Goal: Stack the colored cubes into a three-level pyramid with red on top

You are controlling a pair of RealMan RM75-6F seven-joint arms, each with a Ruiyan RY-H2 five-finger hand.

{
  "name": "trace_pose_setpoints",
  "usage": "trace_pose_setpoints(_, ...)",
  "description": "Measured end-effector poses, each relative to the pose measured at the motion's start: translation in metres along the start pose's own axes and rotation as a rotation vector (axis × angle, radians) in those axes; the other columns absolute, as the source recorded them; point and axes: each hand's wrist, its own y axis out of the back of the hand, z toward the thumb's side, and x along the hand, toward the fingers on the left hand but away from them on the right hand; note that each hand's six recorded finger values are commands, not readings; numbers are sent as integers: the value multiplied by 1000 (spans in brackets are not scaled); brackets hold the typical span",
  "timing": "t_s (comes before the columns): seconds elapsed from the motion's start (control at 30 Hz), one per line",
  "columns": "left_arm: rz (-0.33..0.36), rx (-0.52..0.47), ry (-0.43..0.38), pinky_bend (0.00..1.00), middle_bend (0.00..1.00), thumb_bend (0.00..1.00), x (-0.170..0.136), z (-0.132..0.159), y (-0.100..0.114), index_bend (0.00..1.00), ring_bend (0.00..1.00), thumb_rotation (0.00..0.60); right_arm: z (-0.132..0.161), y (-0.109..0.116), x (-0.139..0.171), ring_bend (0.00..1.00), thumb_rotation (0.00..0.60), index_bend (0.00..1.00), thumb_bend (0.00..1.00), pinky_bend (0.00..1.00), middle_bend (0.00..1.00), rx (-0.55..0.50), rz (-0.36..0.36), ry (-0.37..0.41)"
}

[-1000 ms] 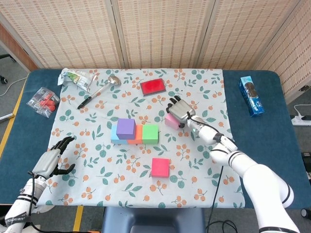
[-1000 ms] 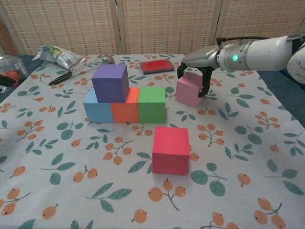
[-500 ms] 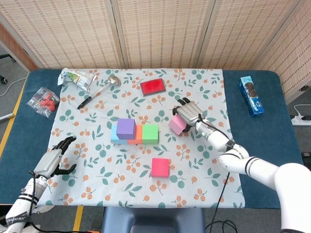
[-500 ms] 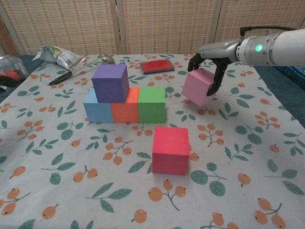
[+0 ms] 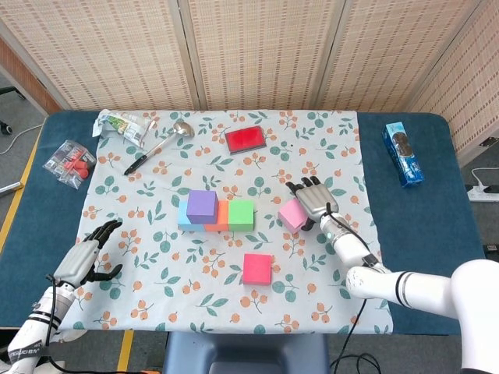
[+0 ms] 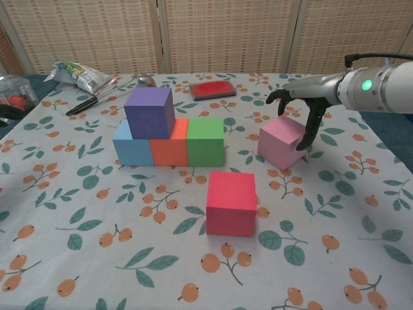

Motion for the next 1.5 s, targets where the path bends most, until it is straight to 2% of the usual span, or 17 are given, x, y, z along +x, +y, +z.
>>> trace_pose_setpoints(0.1, 1, 1, -1, 133, 0, 364, -1, 1, 0, 0, 0, 600, -1, 5, 5, 0, 600, 10, 10, 0, 119, 20, -23, 38)
trace_pose_setpoints(0.27, 3, 1, -5, 132, 0, 364, -4, 5, -1, 0, 0, 600, -2, 12, 14, 0, 600, 140, 0, 0, 117, 73, -69, 129)
trace_pose_setpoints(0.57, 4, 1, 7, 127, 0, 364, -9, 7, 0, 0, 0, 600, -16, 13, 16, 0, 600, 163, 0, 0, 118, 179, -93, 255)
trace_pose_setpoints(0.9, 2, -5, 19, 126, 0, 365, -8, 6, 1, 0, 0, 600, -37, 0, 6, 0, 600, 204, 0, 0, 118, 279, -87, 324)
trace_pose_setpoints(1.27, 7, -13, 24, 127, 0, 364, -5, 4, 4, 0, 0, 600, -21, -6, -11, 0, 600, 217, 0, 0, 118, 320, -118, 414)
trace_pose_setpoints(1.4, 7, -19, 27, 126, 0, 364, -4, 2, 4, 0, 0, 600, -20, -7, -16, 0, 600, 282, 0, 0, 118, 344, -120, 419)
trace_pose_setpoints(1.5, 6, -22, 28, 126, 0, 364, -4, 1, 3, 0, 0, 600, -20, -6, -19, 0, 600, 395, 0, 0, 118, 350, -127, 414)
